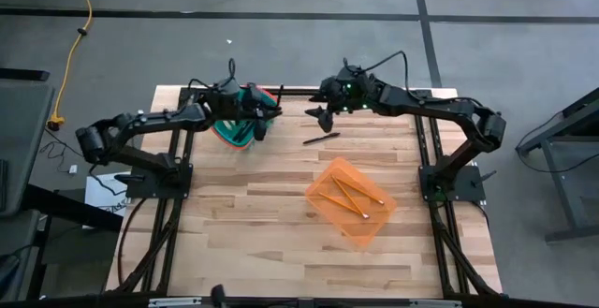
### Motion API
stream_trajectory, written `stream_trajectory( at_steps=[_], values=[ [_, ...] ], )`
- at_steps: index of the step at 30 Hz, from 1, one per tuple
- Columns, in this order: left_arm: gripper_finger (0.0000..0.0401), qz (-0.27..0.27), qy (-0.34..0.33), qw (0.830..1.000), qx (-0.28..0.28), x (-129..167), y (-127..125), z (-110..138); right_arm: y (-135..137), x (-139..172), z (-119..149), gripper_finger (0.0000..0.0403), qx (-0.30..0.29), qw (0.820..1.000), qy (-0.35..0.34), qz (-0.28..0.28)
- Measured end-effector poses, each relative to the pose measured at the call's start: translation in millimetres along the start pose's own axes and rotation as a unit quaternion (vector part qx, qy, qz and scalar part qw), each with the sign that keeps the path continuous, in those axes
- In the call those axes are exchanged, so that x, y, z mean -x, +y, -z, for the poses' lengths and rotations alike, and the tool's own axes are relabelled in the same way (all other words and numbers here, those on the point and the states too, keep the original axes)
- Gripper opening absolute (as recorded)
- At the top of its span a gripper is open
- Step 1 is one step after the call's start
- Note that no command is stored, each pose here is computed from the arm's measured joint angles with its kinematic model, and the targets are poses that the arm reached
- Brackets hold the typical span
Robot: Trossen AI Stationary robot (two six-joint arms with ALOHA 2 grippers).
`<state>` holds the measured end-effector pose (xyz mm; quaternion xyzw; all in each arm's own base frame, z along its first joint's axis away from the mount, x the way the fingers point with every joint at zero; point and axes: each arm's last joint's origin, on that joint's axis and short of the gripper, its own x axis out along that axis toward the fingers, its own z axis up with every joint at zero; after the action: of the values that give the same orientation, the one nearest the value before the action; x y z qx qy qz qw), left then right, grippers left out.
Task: Sort pens & pencils
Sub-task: Put the black pen into the blue bin
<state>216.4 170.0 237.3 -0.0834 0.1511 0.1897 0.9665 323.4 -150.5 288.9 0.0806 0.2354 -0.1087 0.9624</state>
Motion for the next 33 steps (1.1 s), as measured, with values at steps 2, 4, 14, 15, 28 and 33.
stream_trajectory(
  at_steps=[2, 4, 14, 15, 28, 33],
  values=[
    [0.0042, -0.044, 0.019, 0.999, -0.004, 8.3, 0.6, 0.0, 0.7, -0.7, 6.5, 0.0211, 0.002, 0.999, 0.033, 0.02],
    [0.0041, -0.09, 0.041, 0.995, 0.0, 15.2, 1.3, 1.5, 3.2, -1.9, 11.6, 0.0206, 0.004, 0.998, 0.058, 0.033],
    [0.0045, -0.275, 0.204, 0.94, 0.013, 23.8, 10.3, 33.5, 27.4, -6.0, 16.8, 0.0199, 0.034, 0.996, 0.083, 0.008],
    [0.0045, -0.278, 0.215, 0.936, 0.017, 24.5, 10.3, 35.6, 28.6, -6.1, 17.0, 0.0199, 0.038, 0.996, 0.084, 0.007],
    [0.0047, -0.277, 0.314, 0.903, 0.097, 34.7, 5.6, 53.9, 32.5, -6.4, 18.6, 0.0199, 0.066, 0.994, 0.092, 0.001],
    [0.0048, -0.278, 0.362, 0.883, 0.112, 27.6, 7.5, 57.6, 35.5, -6.8, 18.9, 0.0199, 0.069, 0.993, 0.093, -0.003]
  ],
)
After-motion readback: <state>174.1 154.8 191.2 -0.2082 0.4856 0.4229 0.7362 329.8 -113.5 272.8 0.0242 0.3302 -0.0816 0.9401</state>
